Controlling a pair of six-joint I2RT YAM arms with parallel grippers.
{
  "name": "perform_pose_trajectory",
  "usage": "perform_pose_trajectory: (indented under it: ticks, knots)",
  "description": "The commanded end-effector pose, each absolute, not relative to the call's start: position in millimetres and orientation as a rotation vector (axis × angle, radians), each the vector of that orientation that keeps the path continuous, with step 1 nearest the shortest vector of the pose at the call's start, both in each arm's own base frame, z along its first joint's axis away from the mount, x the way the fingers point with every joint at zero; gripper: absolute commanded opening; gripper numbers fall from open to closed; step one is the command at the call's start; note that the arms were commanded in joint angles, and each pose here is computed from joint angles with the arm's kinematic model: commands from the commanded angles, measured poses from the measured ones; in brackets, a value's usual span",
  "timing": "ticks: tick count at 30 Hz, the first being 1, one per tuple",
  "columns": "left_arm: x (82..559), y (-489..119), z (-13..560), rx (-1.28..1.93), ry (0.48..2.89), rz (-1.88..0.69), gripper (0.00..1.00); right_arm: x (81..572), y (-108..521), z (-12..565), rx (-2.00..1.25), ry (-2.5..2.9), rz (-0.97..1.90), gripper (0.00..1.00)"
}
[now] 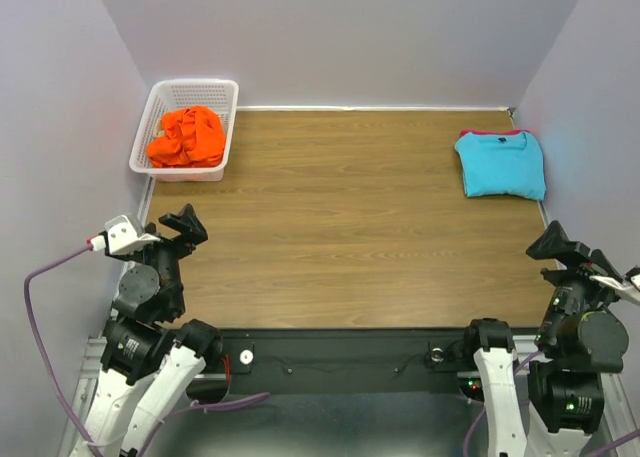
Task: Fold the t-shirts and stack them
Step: Neatly place the folded tshirt to the corner
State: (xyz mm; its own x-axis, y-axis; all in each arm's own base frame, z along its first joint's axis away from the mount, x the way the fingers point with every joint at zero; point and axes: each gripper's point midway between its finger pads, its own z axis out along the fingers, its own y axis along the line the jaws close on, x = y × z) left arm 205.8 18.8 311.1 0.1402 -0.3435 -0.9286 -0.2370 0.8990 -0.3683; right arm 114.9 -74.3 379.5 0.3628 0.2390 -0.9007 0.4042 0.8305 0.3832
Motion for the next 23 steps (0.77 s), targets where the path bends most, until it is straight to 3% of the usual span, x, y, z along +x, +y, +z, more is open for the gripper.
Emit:
perform_pose_trajectory:
  ticks: [1,23]
  knots:
    - [197,28,323,-0.602,1.332,-0.154,0.98,124,-77,364,0.573,1.302,-0.188,1.0]
    - [199,22,301,-0.726,1.304,-0.287,0.98,153,-34,357,0.386,1.407,0.028,1.0]
